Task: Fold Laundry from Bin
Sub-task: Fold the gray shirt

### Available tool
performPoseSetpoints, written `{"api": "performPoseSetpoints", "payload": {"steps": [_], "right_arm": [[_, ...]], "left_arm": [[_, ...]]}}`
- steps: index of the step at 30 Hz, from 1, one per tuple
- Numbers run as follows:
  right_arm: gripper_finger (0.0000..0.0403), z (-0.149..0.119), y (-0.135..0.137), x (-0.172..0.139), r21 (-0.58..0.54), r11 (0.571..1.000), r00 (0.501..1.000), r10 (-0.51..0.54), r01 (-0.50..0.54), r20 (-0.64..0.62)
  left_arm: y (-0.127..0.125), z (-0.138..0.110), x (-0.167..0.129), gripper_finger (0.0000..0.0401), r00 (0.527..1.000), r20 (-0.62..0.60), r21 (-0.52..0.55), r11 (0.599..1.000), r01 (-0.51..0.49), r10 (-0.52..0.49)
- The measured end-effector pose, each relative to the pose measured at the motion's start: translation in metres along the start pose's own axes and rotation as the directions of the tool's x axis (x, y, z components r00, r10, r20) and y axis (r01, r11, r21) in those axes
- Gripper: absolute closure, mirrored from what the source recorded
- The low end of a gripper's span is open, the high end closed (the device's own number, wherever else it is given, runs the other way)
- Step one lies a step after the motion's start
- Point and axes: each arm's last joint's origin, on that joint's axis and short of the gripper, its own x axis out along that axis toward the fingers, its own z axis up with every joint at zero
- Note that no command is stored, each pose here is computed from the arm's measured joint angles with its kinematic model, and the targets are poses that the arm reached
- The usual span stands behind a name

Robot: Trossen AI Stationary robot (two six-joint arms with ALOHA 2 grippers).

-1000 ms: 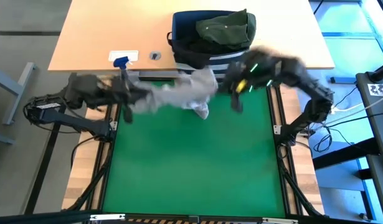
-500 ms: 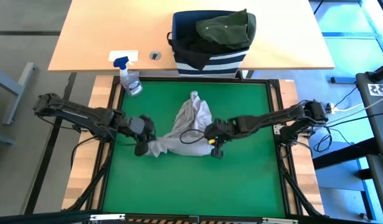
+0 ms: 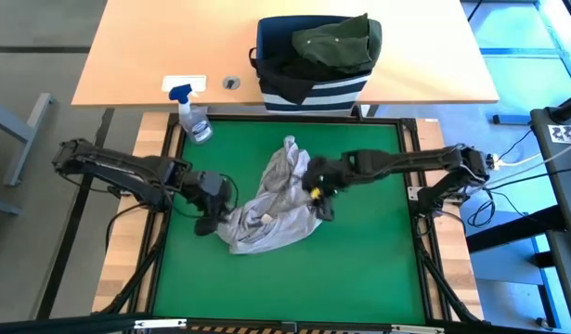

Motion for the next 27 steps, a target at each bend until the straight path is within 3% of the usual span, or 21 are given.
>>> {"api": "performPoseSetpoints", "payload": {"steps": [3,6,10,13,15,21,27], "right_arm": [[0.0220,0.014,-0.013,0.002,0.032,0.990,0.977,-0.138,0.134,0.165],[0.0217,0.015,-0.023,0.020,0.058,0.986,0.959,-0.163,0.154,0.231],[0.0223,0.007,-0.023,0.055,0.031,0.998,0.972,-0.057,0.051,0.229],[0.0230,0.003,-0.015,0.078,-0.044,0.996,0.979,0.078,-0.071,0.188],[0.0235,-0.002,-0.010,0.097,-0.089,0.991,0.983,0.116,-0.104,0.145],[0.0249,-0.018,-0.002,0.140,-0.137,0.981,0.989,0.145,-0.138,0.041],[0.0294,-0.023,-0.005,0.150,-0.132,0.987,0.995,0.096,-0.094,0.016]], "left_arm": [[0.006,0.009,0.003,0.0246,0.961,0.176,-0.054,0.977,-0.208,0.214],[0.012,0.012,0.021,0.0247,0.921,0.259,-0.115,0.956,-0.270,0.291],[0.020,0.009,0.055,0.0255,0.937,0.253,-0.169,0.965,-0.203,0.241],[0.023,0.001,0.079,0.0263,0.969,0.148,-0.178,0.969,-0.171,0.198],[0.024,-0.003,0.090,0.0268,0.980,0.083,-0.179,0.970,-0.162,0.179],[0.022,-0.010,0.106,0.0281,0.993,-0.012,-0.173,0.978,-0.119,0.118],[0.021,-0.010,0.106,0.0290,0.994,-0.016,-0.171,0.979,-0.113,0.112]]}}
